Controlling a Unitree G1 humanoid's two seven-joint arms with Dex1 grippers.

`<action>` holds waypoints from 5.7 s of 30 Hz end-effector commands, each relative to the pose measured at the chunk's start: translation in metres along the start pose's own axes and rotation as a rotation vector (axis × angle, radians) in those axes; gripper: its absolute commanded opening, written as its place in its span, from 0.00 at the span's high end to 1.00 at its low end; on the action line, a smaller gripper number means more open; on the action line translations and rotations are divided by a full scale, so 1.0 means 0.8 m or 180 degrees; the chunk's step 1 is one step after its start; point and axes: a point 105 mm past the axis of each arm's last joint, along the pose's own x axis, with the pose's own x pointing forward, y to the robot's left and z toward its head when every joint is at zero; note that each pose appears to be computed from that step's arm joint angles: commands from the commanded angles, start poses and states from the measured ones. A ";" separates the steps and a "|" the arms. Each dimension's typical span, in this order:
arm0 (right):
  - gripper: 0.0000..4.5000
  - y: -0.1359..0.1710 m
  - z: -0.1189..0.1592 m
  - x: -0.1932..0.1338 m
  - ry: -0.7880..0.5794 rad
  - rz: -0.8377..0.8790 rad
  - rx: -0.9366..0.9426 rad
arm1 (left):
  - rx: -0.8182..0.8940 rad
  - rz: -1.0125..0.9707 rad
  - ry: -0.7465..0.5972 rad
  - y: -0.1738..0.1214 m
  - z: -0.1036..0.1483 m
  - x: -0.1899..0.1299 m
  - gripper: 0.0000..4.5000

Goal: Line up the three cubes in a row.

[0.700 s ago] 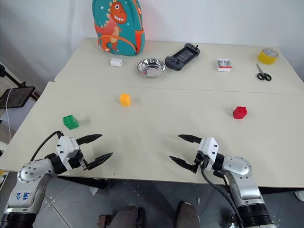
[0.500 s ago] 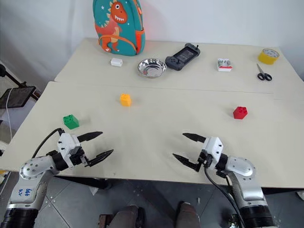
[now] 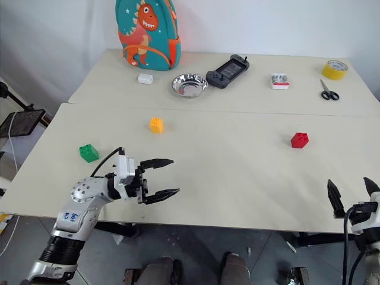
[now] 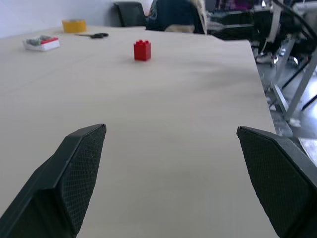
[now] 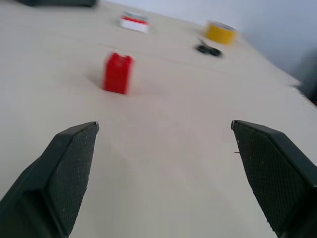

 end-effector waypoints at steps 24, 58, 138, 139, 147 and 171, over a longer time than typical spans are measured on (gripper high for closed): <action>0.13 0.067 0.028 0.192 0.0466 0.0000 0.0218 | 0.0163 -0.0004 0.0206 -0.001 -0.001 -0.009 0.00; 0.51 0.297 0.057 0.121 -0.0003 0.4763 -0.0492 | 0.0154 0.0457 0.0514 0.026 -0.008 -0.069 0.00; 0.00 0.211 0.077 0.017 -0.1039 0.3350 -0.0361 | 0.0153 -0.1055 0.0761 0.068 -0.027 0.000 0.66; 0.00 0.209 0.078 0.015 -0.1030 0.3335 -0.0376 | 0.0174 -0.1074 0.0750 0.070 -0.029 0.007 0.66; 0.00 0.209 0.083 0.006 -0.1001 0.3246 -0.0374 | 0.0254 -0.0964 0.0740 0.083 -0.039 0.027 0.66; 0.00 0.253 0.109 0.033 -0.1332 0.3618 0.0065 | 0.0170 0.0893 0.0277 0.096 -0.001 -0.113 0.00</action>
